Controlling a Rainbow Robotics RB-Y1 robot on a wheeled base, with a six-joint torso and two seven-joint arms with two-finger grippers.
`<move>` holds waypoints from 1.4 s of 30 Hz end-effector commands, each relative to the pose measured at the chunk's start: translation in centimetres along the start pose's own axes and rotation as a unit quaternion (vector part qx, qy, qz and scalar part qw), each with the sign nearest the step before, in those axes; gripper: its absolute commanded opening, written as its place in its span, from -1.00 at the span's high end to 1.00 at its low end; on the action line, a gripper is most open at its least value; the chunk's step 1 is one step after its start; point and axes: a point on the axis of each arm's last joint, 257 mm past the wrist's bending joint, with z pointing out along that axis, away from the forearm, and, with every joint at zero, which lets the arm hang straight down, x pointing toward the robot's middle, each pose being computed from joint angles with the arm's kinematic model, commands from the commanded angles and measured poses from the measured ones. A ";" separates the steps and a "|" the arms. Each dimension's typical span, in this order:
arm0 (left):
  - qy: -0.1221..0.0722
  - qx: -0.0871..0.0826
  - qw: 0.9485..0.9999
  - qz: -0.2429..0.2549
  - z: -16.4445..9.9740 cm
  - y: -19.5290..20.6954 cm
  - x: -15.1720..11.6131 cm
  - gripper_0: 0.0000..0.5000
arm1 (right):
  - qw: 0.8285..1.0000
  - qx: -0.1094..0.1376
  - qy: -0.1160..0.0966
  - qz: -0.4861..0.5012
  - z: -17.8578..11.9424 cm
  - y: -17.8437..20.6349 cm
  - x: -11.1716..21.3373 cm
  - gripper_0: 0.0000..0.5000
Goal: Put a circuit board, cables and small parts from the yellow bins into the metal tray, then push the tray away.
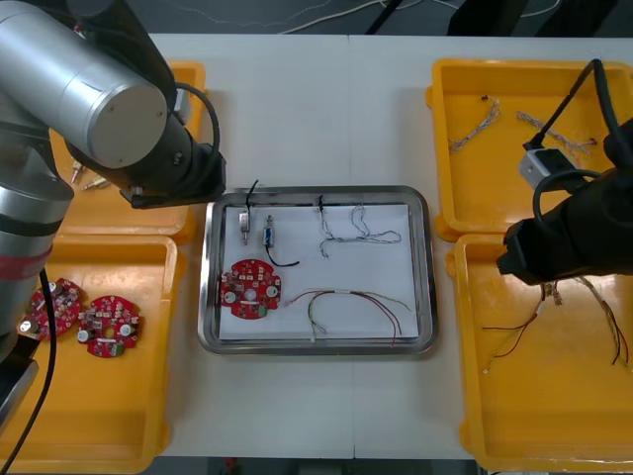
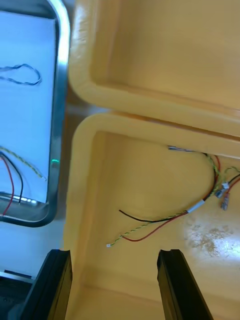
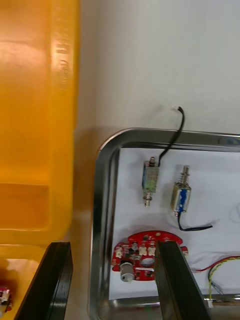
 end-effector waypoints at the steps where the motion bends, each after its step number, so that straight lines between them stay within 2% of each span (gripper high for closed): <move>1: -0.045 -0.006 0.998 0.037 -3.2 1.8 -3.5 -0.92 | 0.997 0.011 -0.001 -0.083 -0.7 1.9 -0.2 -1.00; 6: -0.049 -0.012 0.998 0.029 -3.5 3.4 -4.0 -0.92 | 0.991 0.007 0.008 -0.134 -0.4 3.8 0.4 -1.00; 12: -0.053 -0.039 0.997 0.040 -3.4 7.5 -4.3 -0.93 | 0.977 -0.019 0.007 -0.211 0.8 7.8 0.9 -1.00; 20: -0.044 -0.066 0.994 0.074 -3.5 12.0 -3.9 -0.92 | 0.957 -0.035 0.012 -0.289 2.9 12.3 1.2 -1.00; 22: -0.040 -0.070 0.994 0.080 -3.4 12.8 -3.7 -0.91 | 0.951 -0.042 0.015 -0.305 3.4 13.5 1.2 -1.00; 27: -0.027 -0.066 0.995 0.075 -3.2 13.9 -2.7 -1.00 | 0.937 -0.047 0.020 -0.344 4.3 16.2 1.0 -1.00; 31: -0.015 -0.060 0.996 0.071 -3.6 15.5 -1.9 -1.00 | 0.919 -0.049 0.018 -0.390 5.4 19.4 0.8 -1.00; 35: -0.013 -0.052 0.996 0.071 -4.5 16.4 -1.3 -1.00 | 0.903 -0.049 0.013 -0.427 6.5 22.0 0.7 -1.00; 38: -0.014 -0.056 0.996 0.074 -4.9 16.9 -1.1 -1.00 | 0.888 -0.044 0.011 -0.458 7.3 23.6 0.6 -1.00; 42: -0.020 -0.075 0.994 0.083 -5.5 17.8 -0.4 -1.00 | 0.855 -0.034 0.002 -0.517 8.5 25.3 0.4 -1.00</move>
